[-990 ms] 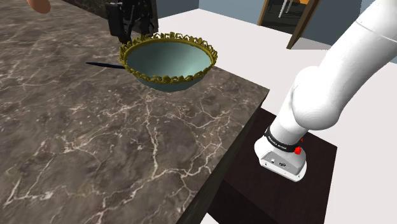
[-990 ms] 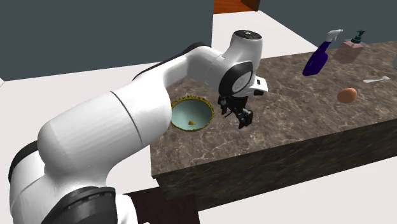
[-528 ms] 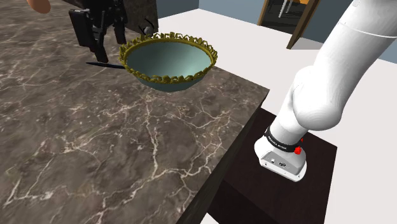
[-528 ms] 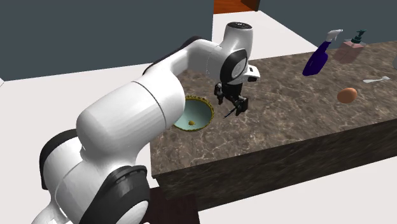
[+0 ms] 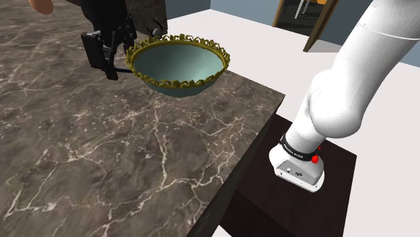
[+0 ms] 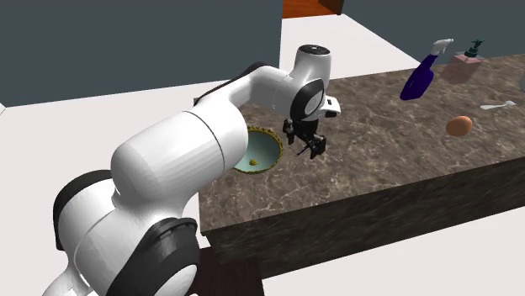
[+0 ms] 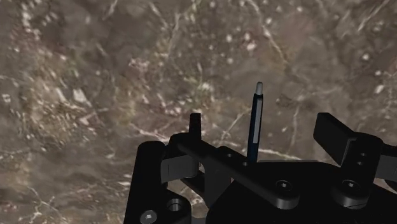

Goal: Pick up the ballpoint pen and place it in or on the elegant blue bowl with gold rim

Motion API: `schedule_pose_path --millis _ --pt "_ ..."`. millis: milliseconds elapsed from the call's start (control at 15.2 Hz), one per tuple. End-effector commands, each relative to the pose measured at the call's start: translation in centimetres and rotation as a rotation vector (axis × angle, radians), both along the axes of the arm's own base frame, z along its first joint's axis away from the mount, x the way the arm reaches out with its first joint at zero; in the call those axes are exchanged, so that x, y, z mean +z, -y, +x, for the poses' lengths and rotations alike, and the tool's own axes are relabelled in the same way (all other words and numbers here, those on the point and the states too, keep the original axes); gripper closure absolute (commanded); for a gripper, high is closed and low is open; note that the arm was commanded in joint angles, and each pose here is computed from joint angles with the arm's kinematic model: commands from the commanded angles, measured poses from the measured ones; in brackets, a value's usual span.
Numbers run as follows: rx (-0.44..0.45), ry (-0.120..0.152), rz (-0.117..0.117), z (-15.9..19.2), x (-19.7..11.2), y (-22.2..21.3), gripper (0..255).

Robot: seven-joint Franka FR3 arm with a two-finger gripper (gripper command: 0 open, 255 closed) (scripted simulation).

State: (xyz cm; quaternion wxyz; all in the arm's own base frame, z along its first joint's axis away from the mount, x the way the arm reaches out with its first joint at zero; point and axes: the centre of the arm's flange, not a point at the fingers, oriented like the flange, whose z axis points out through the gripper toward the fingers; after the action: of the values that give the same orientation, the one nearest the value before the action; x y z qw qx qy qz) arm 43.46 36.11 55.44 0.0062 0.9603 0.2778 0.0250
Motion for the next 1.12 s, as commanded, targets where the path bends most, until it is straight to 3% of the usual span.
schedule_pose_path --millis 0,264,330,858,1056 --pt "0.000 0.000 0.000 0.0 -0.1 0.0 0" --pt "0.000 0.000 0.000 0.0 -0.1 0.0 0" --pt "0.000 0.000 0.000 0.0 -0.1 0.0 255" --pt "0.001 0.000 0.000 -0.1 -0.3 0.3 255" --pt "0.000 0.000 0.000 0.0 1.0 0.0 255"
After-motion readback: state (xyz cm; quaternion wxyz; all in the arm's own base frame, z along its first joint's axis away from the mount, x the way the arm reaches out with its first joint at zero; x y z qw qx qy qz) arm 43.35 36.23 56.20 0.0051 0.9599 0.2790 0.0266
